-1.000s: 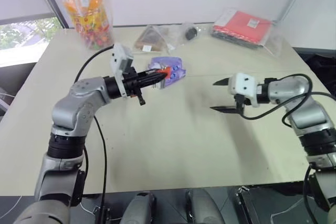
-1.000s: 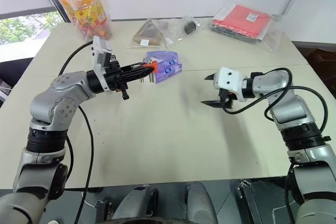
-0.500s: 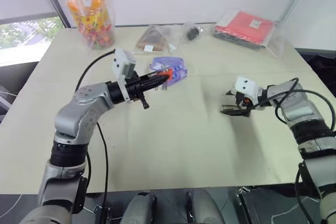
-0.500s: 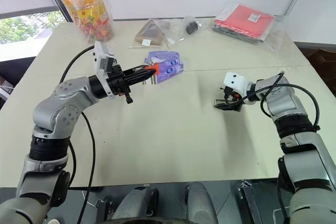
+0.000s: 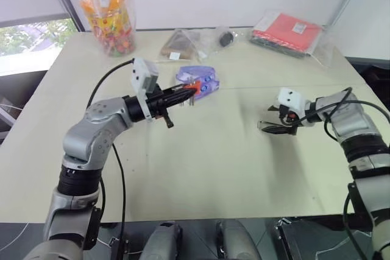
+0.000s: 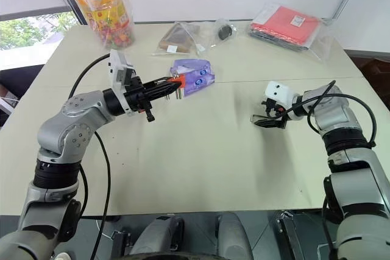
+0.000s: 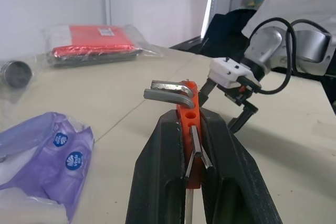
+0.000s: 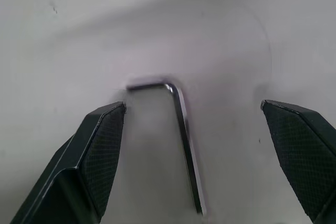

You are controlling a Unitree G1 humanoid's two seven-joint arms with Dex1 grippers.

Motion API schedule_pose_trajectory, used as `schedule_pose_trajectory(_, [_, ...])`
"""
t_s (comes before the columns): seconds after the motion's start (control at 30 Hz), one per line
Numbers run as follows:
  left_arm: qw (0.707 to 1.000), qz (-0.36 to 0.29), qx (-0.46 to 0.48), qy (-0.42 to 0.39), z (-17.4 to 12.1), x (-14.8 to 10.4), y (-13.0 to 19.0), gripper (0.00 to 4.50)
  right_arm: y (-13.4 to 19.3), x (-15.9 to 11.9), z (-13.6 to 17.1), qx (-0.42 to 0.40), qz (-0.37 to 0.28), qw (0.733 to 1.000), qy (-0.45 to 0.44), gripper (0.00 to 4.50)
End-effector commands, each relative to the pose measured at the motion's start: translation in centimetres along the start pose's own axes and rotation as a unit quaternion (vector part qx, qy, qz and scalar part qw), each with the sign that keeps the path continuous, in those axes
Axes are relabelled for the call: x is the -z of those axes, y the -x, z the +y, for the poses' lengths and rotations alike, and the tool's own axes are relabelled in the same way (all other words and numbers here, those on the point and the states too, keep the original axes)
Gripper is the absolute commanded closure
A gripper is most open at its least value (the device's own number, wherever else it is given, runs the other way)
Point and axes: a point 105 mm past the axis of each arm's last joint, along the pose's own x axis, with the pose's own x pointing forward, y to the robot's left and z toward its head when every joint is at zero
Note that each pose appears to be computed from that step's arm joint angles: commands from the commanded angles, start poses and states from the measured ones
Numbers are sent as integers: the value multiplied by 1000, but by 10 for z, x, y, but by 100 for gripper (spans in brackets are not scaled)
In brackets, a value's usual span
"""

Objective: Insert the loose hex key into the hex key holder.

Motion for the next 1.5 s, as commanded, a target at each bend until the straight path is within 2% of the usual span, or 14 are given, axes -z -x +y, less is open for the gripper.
schedule_pose_trajectory(0.03, [1000, -12, 10, -23, -3, -11, -2, 450, 9, -5, -17, 51, -9, 999, 2, 21])
schedule_pose_trajectory(0.17, [1000, -12, 12, -23, -4, -11, -2, 450, 1, -4, -17, 60, -13, 998, -22, 21])
schedule_pose_trajectory(0.4, [1000, -16, 7, -18, -1, -14, -1, 450, -9, -3, -8, 29, -11, 997, -66, 21])
schedule_pose_trajectory(0.77, [1000, -13, 3, -20, -1, -12, 0, 450, -19, -14, 4, -3, -29, 997, -67, 21])
schedule_pose_trajectory(0.87, [1000, -13, 4, -22, -1, -12, -1, 450, -21, -14, 5, 1, -25, 998, -63, 104])
schedule_pose_trajectory(0.97, [1000, -13, 5, -22, -2, -11, -1, 450, -23, -12, 5, 5, -19, 998, -64, 256])
schedule_pose_trajectory(1.0, [1000, -13, 5, -22, -2, -11, -1, 450, -24, -11, 5, 6, -18, 998, -66, 323])
schedule_pose_trajectory(1.07, [1000, -12, 5, -22, -2, -11, -1, 450, -24, -9, 5, 5, -15, 997, -70, 416])
schedule_pose_trajectory(1.1, [1000, -12, 5, -22, -2, -11, -1, 450, -24, -9, 6, 5, -14, 997, -71, 448])
schedule_pose_trajectory(1.3, [1000, -13, 6, -23, -2, -11, -1, 450, -24, -6, 8, 12, -11, 998, -66, 448])
schedule_pose_trajectory(1.37, [1000, -15, 3, -23, -1, -12, -1, 450, -23, -16, 2, 45, -36, 997, -49, 448])
schedule_pose_trajectory(1.43, [1000, -15, 1, -22, 0, -12, -1, 450, -19, -38, -11, 112, -87, 990, -17, 448])
schedule_pose_trajectory(1.5, [1000, -16, -1, -22, 2, -14, -1, 450, -6, -78, -28, 212, -186, 959, 17, 448])
